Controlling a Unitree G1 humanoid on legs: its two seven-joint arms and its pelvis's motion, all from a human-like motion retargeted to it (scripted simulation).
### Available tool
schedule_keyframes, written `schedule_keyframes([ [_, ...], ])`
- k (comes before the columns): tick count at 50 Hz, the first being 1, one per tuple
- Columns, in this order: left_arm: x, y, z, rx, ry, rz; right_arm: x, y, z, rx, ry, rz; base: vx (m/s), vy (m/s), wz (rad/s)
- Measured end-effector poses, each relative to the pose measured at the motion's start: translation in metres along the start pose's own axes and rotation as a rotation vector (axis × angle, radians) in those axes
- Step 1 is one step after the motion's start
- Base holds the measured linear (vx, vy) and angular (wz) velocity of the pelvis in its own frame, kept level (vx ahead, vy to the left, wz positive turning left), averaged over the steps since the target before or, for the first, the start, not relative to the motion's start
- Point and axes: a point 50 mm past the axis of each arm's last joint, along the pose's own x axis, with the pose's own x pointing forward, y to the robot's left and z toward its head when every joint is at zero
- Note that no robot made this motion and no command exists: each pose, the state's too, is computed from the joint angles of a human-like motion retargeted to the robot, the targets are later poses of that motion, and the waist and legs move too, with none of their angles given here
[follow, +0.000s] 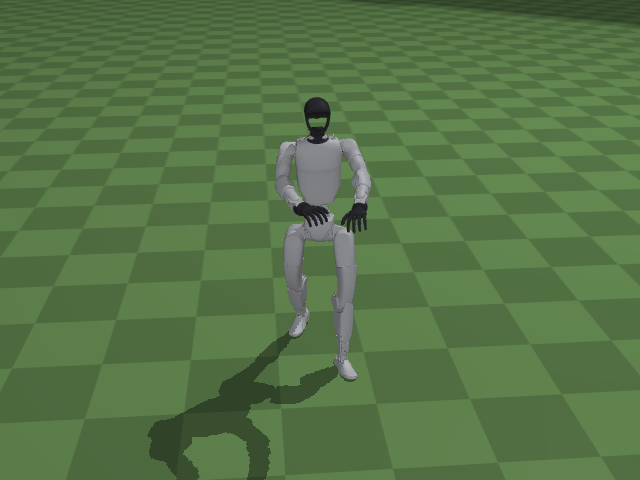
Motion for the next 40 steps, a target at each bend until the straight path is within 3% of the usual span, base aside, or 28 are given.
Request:
schedule_keyframes([
  [10,-0.014,-0.038,-0.002,0.031,0.041,-0.125,-0.02,0.026,-0.008,0.048,0.011,0.059,0.61,0.21,0.5],
  [27,-0.002,-0.006,0.004,-0.036,0.028,0.028,-0.016,-0.012,-0.035,0.0,0.038,-0.036,0.51,0.0,0.53],
  [40,-0.013,-0.026,0.006,-0.072,0.011,-0.013,-0.037,0.004,-0.053,0.014,0.093,0.035,0.62,-0.15,-0.01],
])
